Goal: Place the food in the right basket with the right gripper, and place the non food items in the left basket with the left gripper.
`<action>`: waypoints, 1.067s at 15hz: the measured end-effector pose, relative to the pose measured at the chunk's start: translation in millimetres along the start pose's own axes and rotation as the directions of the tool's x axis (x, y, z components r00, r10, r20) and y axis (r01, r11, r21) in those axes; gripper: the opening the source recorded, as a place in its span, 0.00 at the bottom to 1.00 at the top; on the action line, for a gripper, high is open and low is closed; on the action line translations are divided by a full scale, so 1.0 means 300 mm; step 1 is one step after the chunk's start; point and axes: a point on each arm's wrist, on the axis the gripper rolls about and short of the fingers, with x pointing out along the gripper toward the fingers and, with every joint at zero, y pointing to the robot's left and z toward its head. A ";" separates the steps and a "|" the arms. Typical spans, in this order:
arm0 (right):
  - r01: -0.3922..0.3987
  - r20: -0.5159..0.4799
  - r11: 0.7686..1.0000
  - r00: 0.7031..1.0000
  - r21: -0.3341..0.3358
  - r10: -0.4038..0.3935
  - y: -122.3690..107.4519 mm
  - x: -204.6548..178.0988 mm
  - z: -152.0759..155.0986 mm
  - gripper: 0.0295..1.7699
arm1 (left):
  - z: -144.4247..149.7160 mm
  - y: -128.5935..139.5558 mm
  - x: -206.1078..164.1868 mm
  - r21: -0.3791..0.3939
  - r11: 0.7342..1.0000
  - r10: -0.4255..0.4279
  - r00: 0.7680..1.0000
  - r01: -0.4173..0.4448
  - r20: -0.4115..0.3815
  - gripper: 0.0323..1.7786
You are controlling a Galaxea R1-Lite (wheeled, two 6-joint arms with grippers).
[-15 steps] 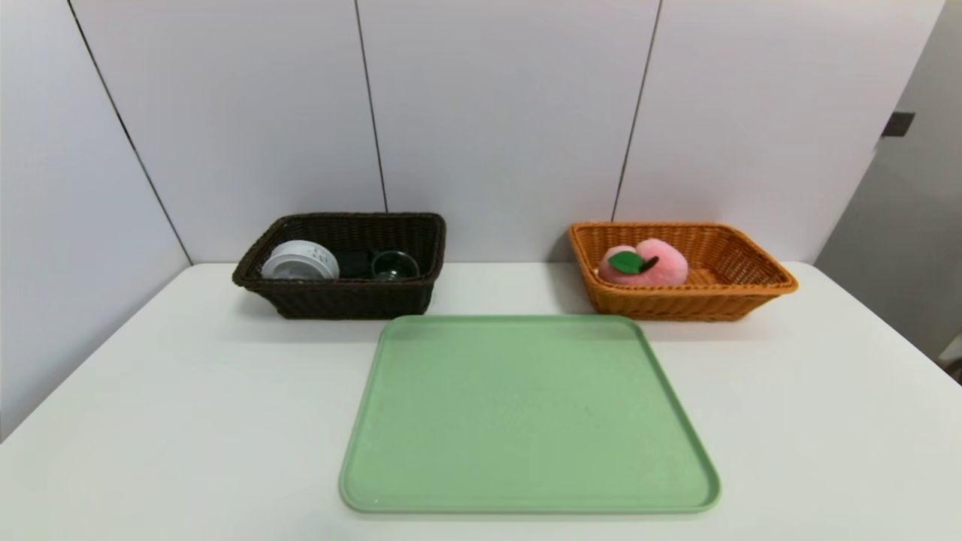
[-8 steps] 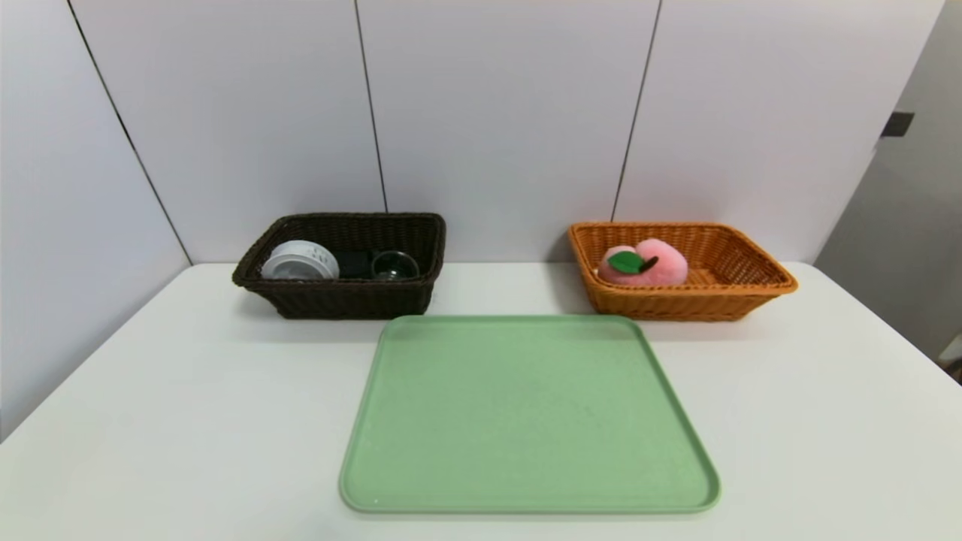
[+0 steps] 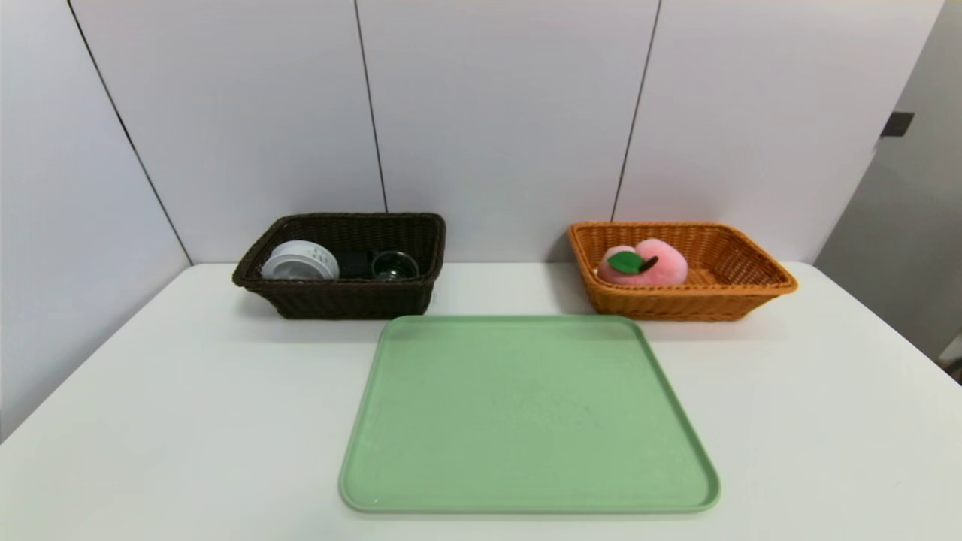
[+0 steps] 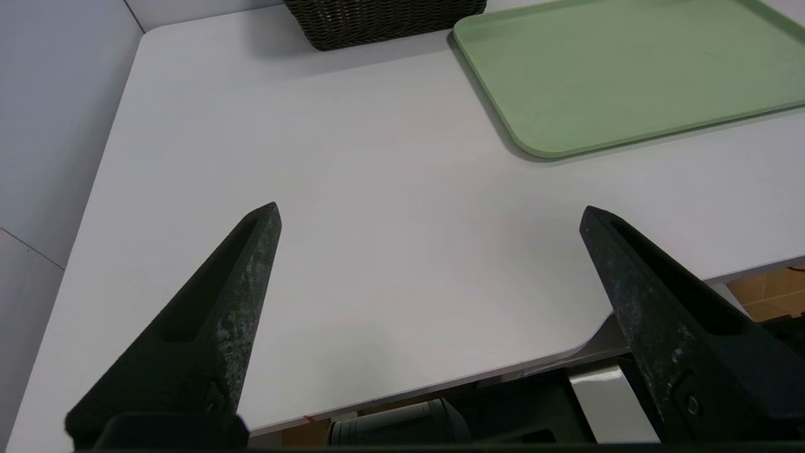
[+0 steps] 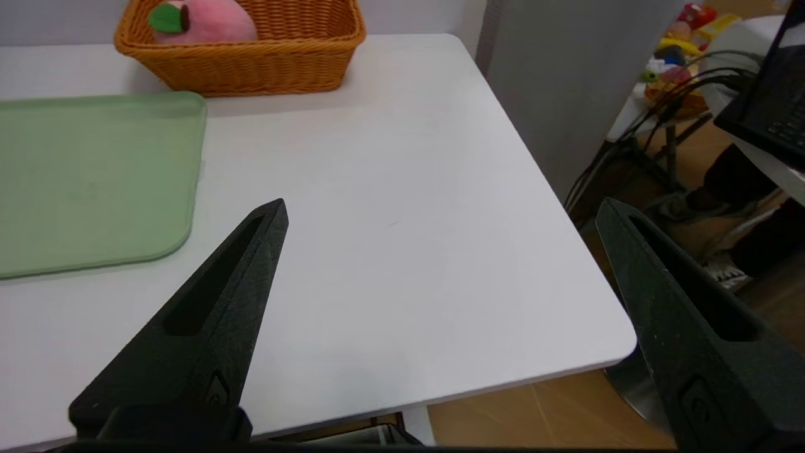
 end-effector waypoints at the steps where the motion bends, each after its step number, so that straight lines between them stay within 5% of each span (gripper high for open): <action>1: 0.005 -0.003 1.000 1.000 0.006 -0.005 0.011 0.000 -0.003 0.96 | -0.004 0.000 0.001 0.002 1.000 -0.002 1.000 0.002 0.002 0.95; 9: -0.108 0.054 0.994 0.993 -0.032 0.109 0.002 -0.032 -0.097 0.96 | -0.107 -0.007 0.024 0.002 1.000 -0.007 1.000 0.007 -0.002 0.95; 16: -0.119 0.267 0.993 0.956 -0.020 0.120 0.030 0.052 -0.192 0.96 | -0.153 0.010 0.137 0.030 0.999 0.027 0.985 -0.033 0.168 0.95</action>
